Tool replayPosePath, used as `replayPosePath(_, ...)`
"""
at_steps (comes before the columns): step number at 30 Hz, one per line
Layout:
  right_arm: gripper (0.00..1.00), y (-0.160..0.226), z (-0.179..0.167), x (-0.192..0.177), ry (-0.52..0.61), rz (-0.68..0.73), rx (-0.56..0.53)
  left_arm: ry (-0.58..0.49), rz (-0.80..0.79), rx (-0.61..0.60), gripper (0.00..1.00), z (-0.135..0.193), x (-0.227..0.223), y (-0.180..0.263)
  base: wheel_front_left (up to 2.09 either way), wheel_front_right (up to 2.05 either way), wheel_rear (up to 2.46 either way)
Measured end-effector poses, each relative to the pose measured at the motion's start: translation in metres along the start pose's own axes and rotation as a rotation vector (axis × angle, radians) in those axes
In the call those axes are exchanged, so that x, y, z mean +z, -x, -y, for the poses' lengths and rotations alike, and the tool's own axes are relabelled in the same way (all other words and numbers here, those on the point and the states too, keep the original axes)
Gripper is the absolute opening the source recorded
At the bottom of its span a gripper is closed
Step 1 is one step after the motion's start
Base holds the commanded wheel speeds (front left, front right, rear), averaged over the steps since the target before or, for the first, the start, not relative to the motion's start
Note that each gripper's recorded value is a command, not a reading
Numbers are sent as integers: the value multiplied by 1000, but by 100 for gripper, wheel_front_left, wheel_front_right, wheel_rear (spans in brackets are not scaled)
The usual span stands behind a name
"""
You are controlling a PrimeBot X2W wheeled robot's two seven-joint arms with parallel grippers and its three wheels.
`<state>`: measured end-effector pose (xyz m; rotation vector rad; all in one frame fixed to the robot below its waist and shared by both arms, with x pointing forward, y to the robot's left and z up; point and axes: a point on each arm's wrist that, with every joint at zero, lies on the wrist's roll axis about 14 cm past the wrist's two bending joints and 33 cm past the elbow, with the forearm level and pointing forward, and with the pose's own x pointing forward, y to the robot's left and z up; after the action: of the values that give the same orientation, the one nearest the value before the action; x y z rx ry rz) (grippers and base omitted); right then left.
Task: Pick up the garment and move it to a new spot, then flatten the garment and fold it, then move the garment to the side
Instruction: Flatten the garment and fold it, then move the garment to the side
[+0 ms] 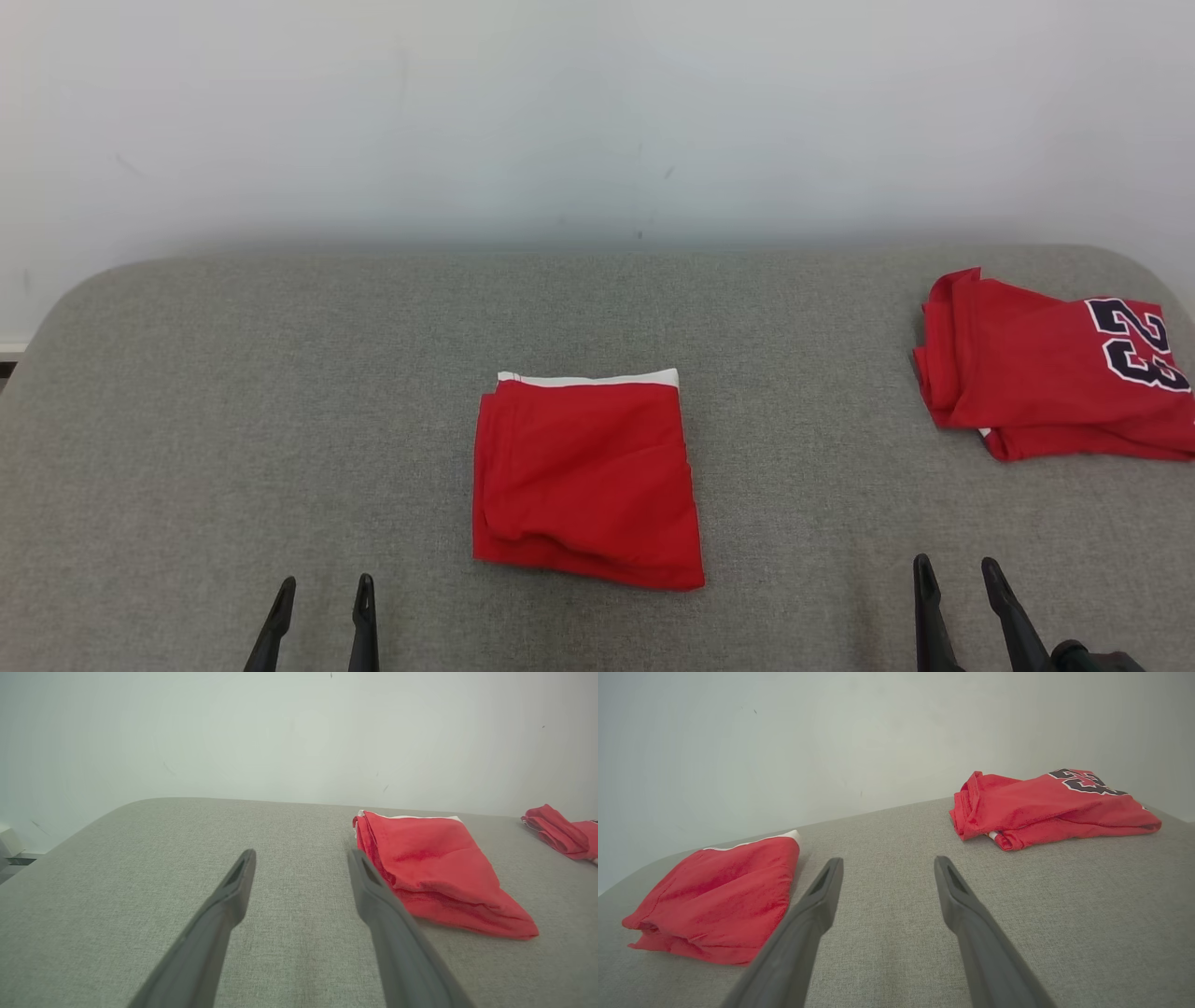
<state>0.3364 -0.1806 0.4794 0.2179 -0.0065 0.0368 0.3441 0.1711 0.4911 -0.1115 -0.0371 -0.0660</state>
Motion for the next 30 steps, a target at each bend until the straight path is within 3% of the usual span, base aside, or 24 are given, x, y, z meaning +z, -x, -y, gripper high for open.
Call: replayPosePath(30, 100, 1, 3, -6, -7, -20, -9, -6, -18, 3, 100, 1, -6, 7, 0, 0, 0)
